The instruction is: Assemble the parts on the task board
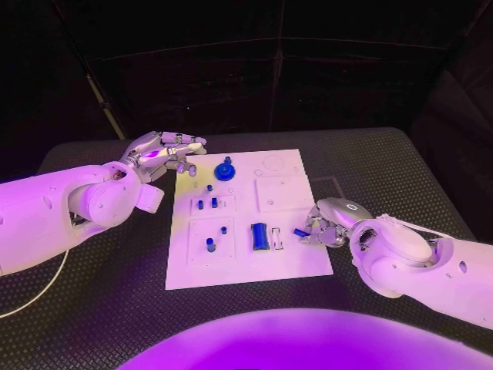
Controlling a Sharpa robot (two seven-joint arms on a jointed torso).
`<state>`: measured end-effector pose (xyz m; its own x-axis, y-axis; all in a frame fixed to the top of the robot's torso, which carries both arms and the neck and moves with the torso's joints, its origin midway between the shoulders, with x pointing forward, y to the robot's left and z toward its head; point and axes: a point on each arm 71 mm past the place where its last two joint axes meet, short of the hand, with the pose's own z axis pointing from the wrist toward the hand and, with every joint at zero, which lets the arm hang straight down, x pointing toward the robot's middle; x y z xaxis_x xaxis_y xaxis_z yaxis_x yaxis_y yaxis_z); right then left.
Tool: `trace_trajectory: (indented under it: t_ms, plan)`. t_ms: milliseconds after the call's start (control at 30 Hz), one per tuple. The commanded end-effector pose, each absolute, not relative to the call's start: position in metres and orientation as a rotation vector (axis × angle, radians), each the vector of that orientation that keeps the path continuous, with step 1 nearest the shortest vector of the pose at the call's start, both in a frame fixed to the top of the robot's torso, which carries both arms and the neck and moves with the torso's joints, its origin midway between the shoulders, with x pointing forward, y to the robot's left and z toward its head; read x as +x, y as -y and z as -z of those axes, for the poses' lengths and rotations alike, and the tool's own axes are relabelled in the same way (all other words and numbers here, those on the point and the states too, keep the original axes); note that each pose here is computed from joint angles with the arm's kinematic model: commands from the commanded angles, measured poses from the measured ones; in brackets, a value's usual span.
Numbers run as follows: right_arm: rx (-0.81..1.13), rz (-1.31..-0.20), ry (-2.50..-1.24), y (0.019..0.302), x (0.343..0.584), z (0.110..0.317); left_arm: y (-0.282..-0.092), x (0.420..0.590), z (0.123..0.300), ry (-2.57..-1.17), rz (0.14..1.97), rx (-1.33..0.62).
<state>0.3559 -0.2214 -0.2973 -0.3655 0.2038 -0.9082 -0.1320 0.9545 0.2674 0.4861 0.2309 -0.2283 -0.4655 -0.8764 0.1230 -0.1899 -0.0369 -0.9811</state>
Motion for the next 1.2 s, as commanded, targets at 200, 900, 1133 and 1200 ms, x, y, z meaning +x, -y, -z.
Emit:
trace_trajectory:
  t_ms: [200, 900, 1133, 1200]
  plan:
    - [0.115, -0.331, -2.026, 0.222, 0.347, 0.310, -0.229, 0.485, 0.227, -1.682, 1.562, -1.124]
    - [0.459, -0.531, -1.960, 0.205, 0.340, 0.298, -0.229, 0.484, 0.227, -1.686, 1.568, -1.124]
    - [0.505, -0.565, -1.973, 0.197, 0.341, 0.300, -0.227, 0.484, 0.227, -1.687, 1.569, -1.123]
    - [0.510, -0.573, -1.977, 0.194, 0.341, 0.301, -0.226, 0.484, 0.226, -1.689, 1.571, -1.122]
